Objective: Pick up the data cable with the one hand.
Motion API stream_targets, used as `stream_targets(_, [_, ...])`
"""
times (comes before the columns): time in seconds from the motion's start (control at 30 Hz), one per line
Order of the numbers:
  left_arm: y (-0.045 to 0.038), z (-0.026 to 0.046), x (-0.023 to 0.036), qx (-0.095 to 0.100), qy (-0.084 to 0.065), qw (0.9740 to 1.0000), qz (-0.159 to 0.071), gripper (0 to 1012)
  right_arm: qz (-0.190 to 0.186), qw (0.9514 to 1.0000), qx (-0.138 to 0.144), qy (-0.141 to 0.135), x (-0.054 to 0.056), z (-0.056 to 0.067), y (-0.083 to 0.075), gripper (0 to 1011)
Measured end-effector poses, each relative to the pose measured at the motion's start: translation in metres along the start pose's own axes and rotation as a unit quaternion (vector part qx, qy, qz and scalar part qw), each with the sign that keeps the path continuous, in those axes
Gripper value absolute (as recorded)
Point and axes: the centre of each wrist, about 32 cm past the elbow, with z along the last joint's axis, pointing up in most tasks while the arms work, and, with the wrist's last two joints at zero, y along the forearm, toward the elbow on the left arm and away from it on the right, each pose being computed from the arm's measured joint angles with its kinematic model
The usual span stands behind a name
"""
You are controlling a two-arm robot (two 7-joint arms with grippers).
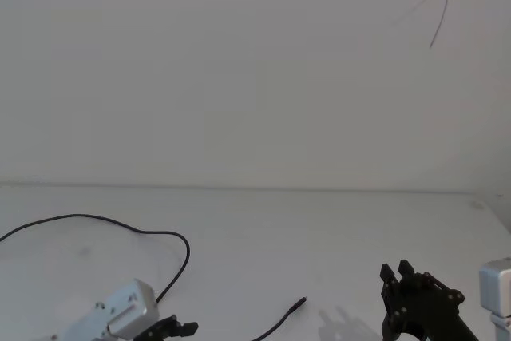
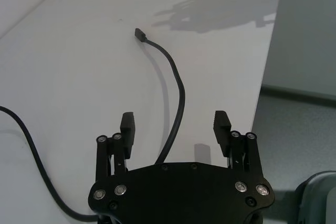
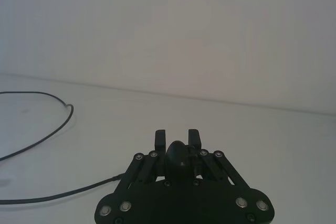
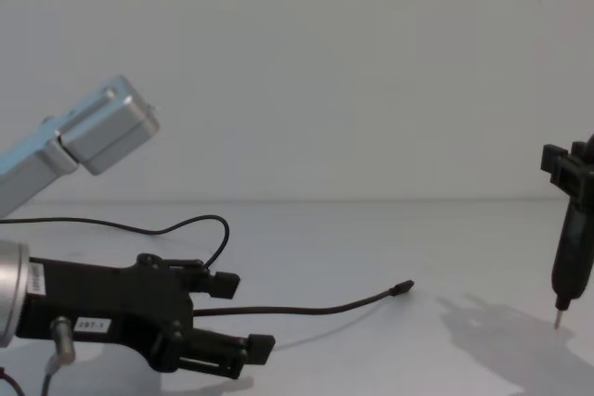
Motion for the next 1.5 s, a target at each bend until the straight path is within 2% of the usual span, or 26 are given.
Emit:
stream_targets(0.33, [-0.0107, -0.0034, -0.0022, -0.001, 0.007, 0.9999, 0.009, 673, 0.000, 1.0000, 0.000, 0.000, 0.000, 0.000, 0.000, 251])
stream_targets(0.37, [-0.0111, -0.0035, -0.0023, -0.001, 0.007, 0.9999, 0.010, 613, 0.000, 1.0000, 0.000, 0.000, 0.000, 0.000, 0.000, 251])
stream_targets(0.47, [-0.0125, -0.0038, -0.0026, -0.001, 0.008, 0.9999, 0.011, 554, 0.000, 1.0000, 0.000, 0.000, 0.000, 0.000, 0.000, 251])
stream_targets(0.63, [-0.0146, -0.0042, -0.0031, -0.002, 0.009, 0.9999, 0.012, 371, 0.000, 1.0000, 0.000, 0.000, 0.000, 0.000, 0.000, 251])
stream_targets(0.9, [-0.0147, -0.0043, -0.0030, -0.003, 0.009, 0.9999, 0.014, 158, 0.000, 1.0000, 0.000, 0.000, 0.000, 0.000, 0.000, 251])
stream_targets(0.93, [-0.0139, -0.0037, -0.0028, -0.004, 0.009, 0.9998, 0.014, 106, 0.000, 1.0000, 0.000, 0.000, 0.000, 0.000, 0.000, 251])
stream_targets(1.07, [-0.0105, -0.0010, -0.0012, -0.011, 0.009, 0.9998, 0.013, 52, 0.000, 1.0000, 0.000, 0.000, 0.000, 0.000, 0.000, 251])
stream_targets(1.27, [-0.0009, 0.0052, 0.0043, -0.034, 0.011, 0.9994, -0.004, 51, 0.000, 1.0000, 0.000, 0.000, 0.000, 0.000, 0.000, 251])
stream_targets(1.5, [0.0202, 0.0139, 0.0132, -0.070, 0.015, 0.9969, -0.034, 51, 0.000, 1.0000, 0.000, 0.000, 0.000, 0.000, 0.000, 251])
